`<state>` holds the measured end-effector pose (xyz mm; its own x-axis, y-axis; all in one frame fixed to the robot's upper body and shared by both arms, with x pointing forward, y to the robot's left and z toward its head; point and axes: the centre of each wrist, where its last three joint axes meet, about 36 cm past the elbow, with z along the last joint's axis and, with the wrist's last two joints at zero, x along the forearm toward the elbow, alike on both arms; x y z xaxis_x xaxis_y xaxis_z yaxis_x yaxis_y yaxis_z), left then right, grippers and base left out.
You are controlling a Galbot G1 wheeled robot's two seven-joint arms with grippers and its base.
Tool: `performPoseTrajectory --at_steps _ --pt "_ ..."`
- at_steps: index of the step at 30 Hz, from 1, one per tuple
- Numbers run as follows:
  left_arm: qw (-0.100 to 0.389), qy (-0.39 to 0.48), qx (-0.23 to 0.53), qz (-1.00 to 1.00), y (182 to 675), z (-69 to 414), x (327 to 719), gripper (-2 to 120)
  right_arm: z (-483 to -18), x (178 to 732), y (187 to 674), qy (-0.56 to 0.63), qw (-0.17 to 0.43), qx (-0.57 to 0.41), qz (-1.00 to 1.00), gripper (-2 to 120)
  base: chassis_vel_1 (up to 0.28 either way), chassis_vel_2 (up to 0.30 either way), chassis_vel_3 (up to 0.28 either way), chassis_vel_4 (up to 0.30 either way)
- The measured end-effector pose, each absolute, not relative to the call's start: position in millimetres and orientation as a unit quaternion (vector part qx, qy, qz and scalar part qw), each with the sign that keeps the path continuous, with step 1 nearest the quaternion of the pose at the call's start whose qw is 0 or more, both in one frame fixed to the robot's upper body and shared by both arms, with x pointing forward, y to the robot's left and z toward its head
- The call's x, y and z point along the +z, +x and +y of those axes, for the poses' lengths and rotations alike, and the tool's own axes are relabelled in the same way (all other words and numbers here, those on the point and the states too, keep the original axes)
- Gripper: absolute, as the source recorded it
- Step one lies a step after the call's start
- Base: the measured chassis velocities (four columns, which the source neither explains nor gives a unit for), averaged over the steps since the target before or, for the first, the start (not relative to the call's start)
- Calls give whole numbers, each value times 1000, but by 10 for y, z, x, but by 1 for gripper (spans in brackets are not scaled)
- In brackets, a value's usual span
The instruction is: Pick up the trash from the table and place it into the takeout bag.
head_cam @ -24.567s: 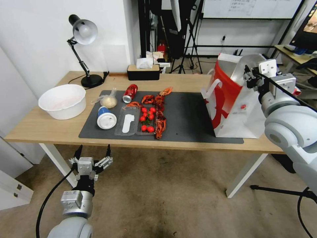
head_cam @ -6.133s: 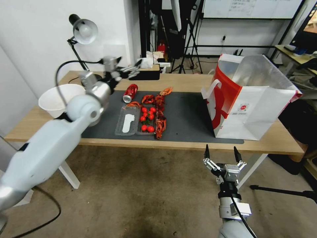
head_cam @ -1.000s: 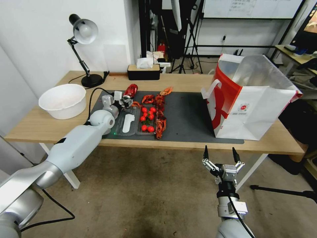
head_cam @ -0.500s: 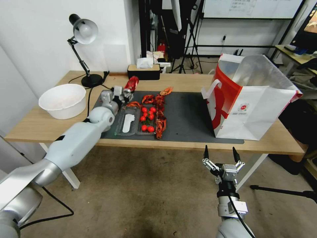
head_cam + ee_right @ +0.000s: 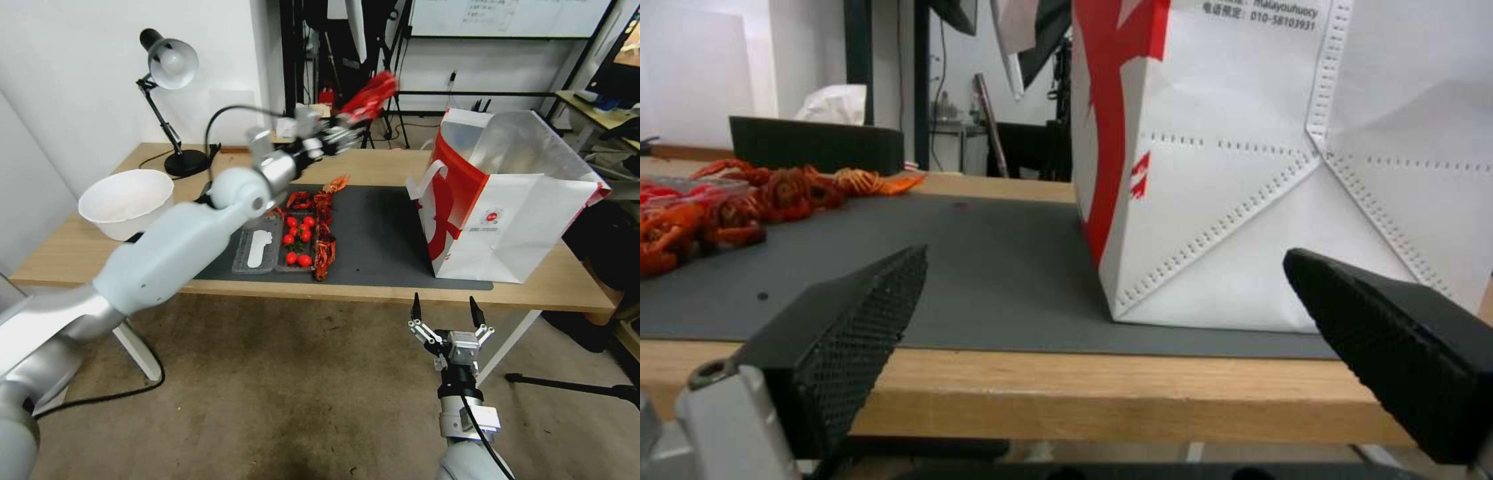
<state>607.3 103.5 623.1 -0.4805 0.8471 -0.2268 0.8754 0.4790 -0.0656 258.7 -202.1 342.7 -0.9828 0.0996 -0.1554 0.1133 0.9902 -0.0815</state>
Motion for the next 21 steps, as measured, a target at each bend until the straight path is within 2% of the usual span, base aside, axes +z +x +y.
performPoseTrajectory --at_steps 5,10,13,21 --pt "82 543 -80 832 6078 540 6440 52 -2008 3424 2590 54 76 -44 995 100 0 0 0 0" --pt "75 571 -72 814 6105 123 6489 52 -2008 3427 2580 55 76 -43 995 100 0 0 0 0" --pt "63 586 -66 805 6139 -174 6418 52 -2023 3434 2577 58 77 -44 994 100 0 0 0 0" --pt "43 595 -58 800 6168 -444 6227 52 -2024 3452 2581 61 80 -43 994 100 0 0 0 0"
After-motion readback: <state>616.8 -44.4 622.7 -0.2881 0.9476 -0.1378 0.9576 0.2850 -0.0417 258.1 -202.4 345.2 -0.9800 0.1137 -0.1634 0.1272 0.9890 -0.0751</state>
